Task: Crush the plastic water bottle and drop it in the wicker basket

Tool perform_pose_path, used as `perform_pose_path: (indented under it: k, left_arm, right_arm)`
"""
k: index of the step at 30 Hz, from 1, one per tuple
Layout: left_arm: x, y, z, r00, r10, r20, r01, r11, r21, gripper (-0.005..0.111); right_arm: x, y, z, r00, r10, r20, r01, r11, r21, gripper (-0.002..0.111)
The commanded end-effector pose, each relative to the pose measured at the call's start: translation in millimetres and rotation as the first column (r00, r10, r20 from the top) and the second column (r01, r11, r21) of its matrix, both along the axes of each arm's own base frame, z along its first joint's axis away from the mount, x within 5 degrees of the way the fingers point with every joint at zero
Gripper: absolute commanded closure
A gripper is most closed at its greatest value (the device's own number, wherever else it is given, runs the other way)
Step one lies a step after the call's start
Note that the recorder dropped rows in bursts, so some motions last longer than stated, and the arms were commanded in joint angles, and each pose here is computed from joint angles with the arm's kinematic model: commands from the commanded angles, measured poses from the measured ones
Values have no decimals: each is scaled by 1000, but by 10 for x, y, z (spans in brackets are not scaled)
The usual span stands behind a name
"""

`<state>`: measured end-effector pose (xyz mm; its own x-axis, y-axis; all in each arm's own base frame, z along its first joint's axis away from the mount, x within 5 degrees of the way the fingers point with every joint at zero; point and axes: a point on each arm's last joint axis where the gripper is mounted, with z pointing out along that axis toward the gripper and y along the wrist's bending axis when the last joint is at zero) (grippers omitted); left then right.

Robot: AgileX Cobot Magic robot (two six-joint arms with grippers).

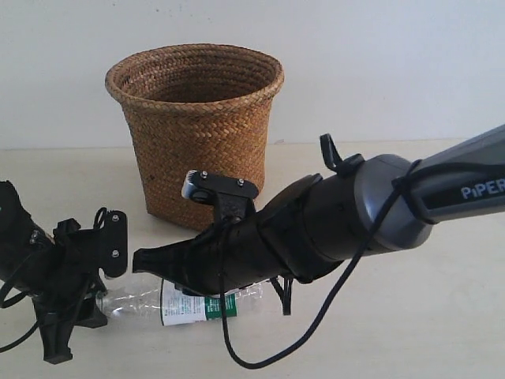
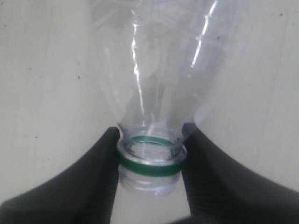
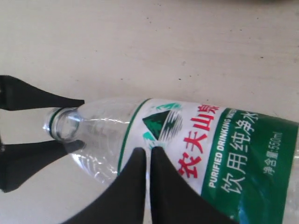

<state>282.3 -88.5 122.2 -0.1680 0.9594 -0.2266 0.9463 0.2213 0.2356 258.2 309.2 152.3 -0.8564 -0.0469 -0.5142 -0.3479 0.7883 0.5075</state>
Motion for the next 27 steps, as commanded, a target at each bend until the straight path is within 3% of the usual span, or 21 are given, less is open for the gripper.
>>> perform_pose_path:
  k: [1, 27]
  left_arm:
    - [-20, -15, 8, 1000, -31, -7, 31, 1000, 5, 103]
    - [-43, -97, 9, 998, -63, 0, 63, 998, 6, 103]
  right_arm:
    - [30, -5, -96, 1000, -8, 7, 8, 999, -31, 108]
    - [-62, 14, -821, 975, -28, -221, 6, 995, -103, 108]
